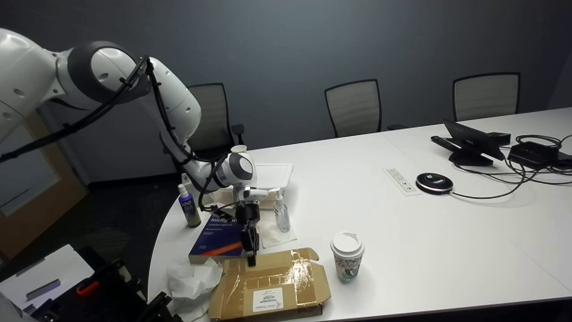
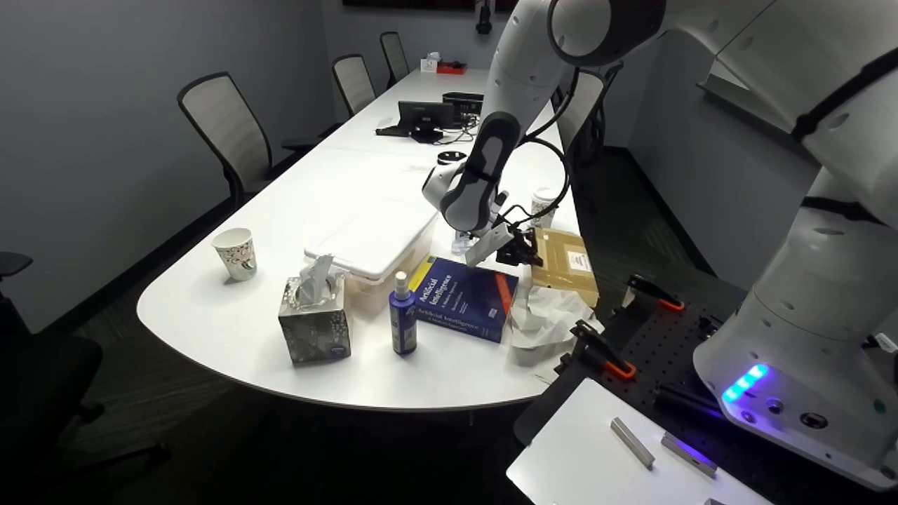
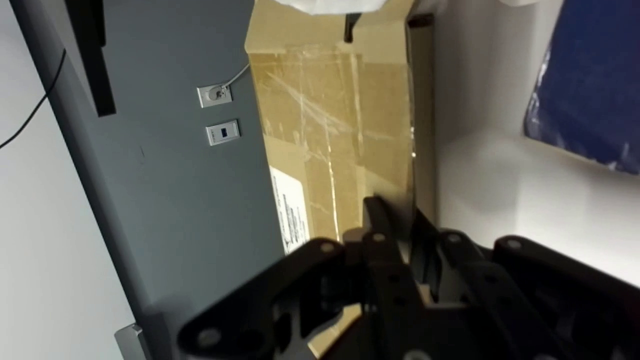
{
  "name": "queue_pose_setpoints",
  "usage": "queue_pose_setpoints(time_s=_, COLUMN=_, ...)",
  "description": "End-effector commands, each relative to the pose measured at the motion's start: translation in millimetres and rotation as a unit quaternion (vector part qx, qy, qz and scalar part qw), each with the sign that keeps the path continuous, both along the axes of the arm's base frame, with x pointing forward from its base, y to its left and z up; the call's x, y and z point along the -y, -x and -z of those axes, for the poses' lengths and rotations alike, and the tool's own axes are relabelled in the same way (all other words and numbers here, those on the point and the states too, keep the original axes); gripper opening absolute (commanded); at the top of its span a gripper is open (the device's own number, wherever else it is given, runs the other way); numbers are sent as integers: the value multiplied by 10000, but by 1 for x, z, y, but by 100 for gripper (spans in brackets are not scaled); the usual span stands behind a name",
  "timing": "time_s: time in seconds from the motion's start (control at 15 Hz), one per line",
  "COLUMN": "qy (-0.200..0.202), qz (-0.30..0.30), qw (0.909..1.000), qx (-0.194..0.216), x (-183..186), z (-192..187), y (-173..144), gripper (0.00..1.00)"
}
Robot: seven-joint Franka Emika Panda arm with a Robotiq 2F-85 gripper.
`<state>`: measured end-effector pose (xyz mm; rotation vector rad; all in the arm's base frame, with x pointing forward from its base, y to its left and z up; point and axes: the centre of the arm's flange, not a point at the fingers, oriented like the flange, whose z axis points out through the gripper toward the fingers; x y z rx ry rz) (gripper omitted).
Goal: Completely open the brown box
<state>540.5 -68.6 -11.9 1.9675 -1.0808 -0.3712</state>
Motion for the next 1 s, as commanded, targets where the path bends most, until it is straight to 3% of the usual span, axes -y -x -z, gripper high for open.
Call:
queue_pose_setpoints(time_s=0.0, qy=-68, qz=29, qw=9999, qx=76, x=-1, z=-22, y=-7, gripper=3)
queue_pose_setpoints(time_s=0.53, qy=-235, qz=161, qw=9978, qx=602, x=15, z=-92, y=-3, gripper=1)
queue_pose_setpoints(time_s=0.93, qy=-590, qz=215, qw=9924, qx=1060, x=23, z=-125, y=27, gripper=1)
